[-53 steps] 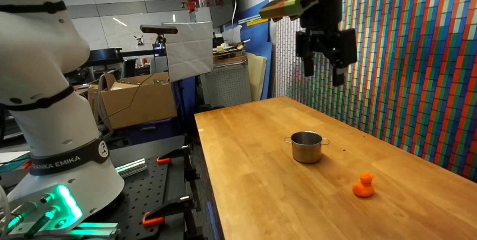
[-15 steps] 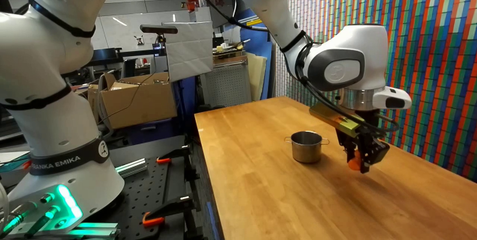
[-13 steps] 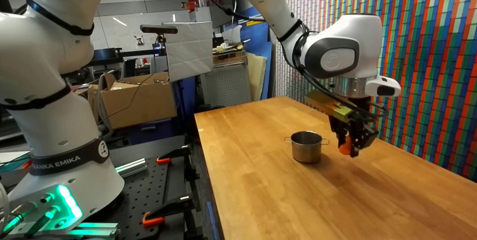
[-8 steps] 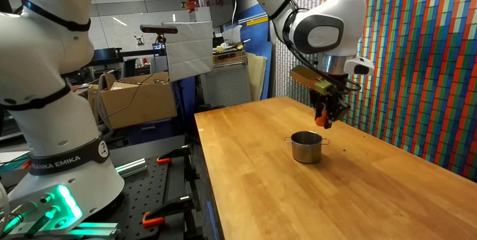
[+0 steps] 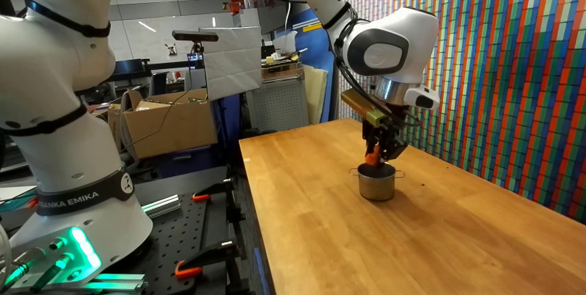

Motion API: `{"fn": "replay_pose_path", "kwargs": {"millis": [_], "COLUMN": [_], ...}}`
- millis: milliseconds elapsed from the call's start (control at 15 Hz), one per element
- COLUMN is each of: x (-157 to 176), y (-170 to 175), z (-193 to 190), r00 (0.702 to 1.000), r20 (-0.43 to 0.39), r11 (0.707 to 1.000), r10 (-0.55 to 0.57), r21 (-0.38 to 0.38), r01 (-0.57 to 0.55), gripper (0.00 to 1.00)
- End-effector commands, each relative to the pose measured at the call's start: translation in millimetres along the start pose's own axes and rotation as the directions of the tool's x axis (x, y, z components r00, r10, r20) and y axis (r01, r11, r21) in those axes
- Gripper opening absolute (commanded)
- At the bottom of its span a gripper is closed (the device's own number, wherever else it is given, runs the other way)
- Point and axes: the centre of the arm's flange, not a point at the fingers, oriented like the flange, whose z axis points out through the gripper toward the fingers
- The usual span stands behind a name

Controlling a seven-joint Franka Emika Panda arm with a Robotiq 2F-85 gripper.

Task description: Put the orange rubber duck in the pot

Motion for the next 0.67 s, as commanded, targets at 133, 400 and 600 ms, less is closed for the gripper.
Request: {"fn": "replay_pose_path", "kwargs": {"millis": [133, 400, 600], "x": [-15, -5, 1], "y": [6, 2, 0], "z": [22, 23, 12], "r00": [1.0, 0.997, 0.995], "r20": [-0.023, -0.069, -0.089], "r11": [1.0, 0.999, 0.999], "r10": [-0.012, -0.033, -0.042], "r21": [0.009, 0.004, -0.011], "r01": [0.013, 0.034, 0.041], "gripper": [0.2, 0.67, 0.84]}}
